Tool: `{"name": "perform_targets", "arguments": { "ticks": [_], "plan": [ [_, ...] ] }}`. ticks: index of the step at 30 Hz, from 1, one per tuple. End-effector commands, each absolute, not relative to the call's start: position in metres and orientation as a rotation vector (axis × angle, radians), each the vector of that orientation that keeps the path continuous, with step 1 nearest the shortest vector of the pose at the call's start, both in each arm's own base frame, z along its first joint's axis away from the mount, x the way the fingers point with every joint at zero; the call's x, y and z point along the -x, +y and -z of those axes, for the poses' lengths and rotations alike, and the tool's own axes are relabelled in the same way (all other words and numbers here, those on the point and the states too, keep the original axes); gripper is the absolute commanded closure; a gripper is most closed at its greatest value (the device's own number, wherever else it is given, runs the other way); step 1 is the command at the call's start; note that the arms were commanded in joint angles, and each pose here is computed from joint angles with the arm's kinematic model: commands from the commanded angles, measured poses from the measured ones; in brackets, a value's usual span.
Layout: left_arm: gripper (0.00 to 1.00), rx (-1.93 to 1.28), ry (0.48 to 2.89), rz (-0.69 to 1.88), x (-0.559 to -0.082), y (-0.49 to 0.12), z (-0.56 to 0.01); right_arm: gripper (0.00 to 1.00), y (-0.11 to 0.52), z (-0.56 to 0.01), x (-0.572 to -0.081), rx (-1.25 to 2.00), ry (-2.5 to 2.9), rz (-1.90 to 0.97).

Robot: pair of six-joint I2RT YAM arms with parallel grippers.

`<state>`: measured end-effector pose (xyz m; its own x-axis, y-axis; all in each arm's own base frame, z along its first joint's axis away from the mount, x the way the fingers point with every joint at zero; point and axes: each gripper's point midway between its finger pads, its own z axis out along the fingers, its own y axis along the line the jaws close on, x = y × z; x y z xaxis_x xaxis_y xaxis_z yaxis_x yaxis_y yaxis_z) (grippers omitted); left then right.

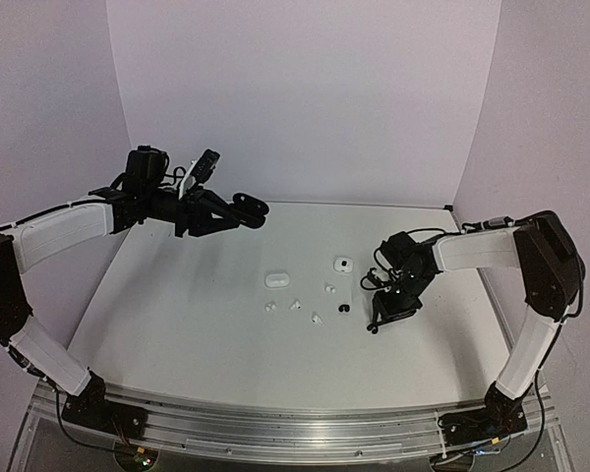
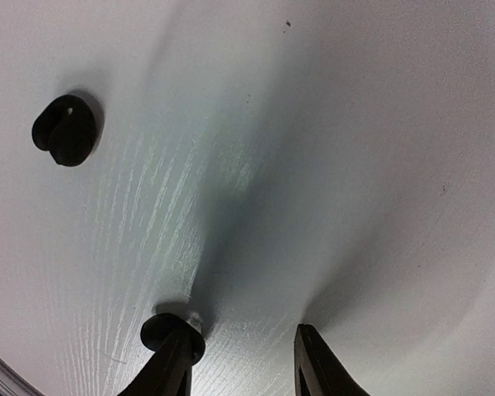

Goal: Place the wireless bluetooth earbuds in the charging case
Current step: Pick up the right earbud from the center of the board.

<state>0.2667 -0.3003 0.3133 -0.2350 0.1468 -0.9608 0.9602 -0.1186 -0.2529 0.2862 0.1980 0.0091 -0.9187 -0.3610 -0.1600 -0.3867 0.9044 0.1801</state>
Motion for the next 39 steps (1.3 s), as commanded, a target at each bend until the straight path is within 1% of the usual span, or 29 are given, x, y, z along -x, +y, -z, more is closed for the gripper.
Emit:
{"name": "perform_targets", "arguments": {
  "ticks": [1, 10, 17, 20, 24, 27, 34, 36, 39],
  "plan": [
    [1.00, -1.303, 1.362, 1.379, -0.262, -0.297, -0.328, 0.62, 0.208, -0.008, -0.271, 0.594, 2.968, -0.389],
    [1.00, -1.307, 1.359, 1.367, -0.262, -0.296, -0.326, 0.68, 0.222, -0.015, -0.257, 0.569, 2.952, -0.478],
    [1.00, -1.312, 1.350, 1.354, -0.262, -0.296, -0.327, 0.68, 0.232, -0.018, -0.248, 0.549, 2.947, -0.510],
    [1.00, -1.311, 1.351, 1.346, -0.264, -0.296, -0.326, 0.73, 0.234, -0.013, -0.246, 0.554, 2.946, -0.497],
    [1.00, -1.314, 1.351, 1.342, -0.264, -0.297, -0.326, 0.84, 0.232, -0.012, -0.251, 0.557, 2.935, -0.461],
    [1.00, -1.316, 1.352, 1.343, -0.264, -0.296, -0.325, 0.89, 0.234, -0.016, -0.256, 0.561, 2.914, -0.455],
    [1.00, -1.320, 1.358, 1.340, -0.264, -0.296, -0.322, 0.97, 0.239, -0.024, -0.259, 0.572, 2.892, -0.484],
    [1.00, -1.329, 1.357, 1.336, -0.263, -0.296, -0.319, 1.00, 0.244, -0.034, -0.263, 0.580, 2.866, -0.512],
    [1.00, -1.343, 1.354, 1.334, -0.262, -0.296, -0.315, 1.00, 0.257, -0.063, -0.273, 0.632, 2.776, -0.565]
  ]
}}
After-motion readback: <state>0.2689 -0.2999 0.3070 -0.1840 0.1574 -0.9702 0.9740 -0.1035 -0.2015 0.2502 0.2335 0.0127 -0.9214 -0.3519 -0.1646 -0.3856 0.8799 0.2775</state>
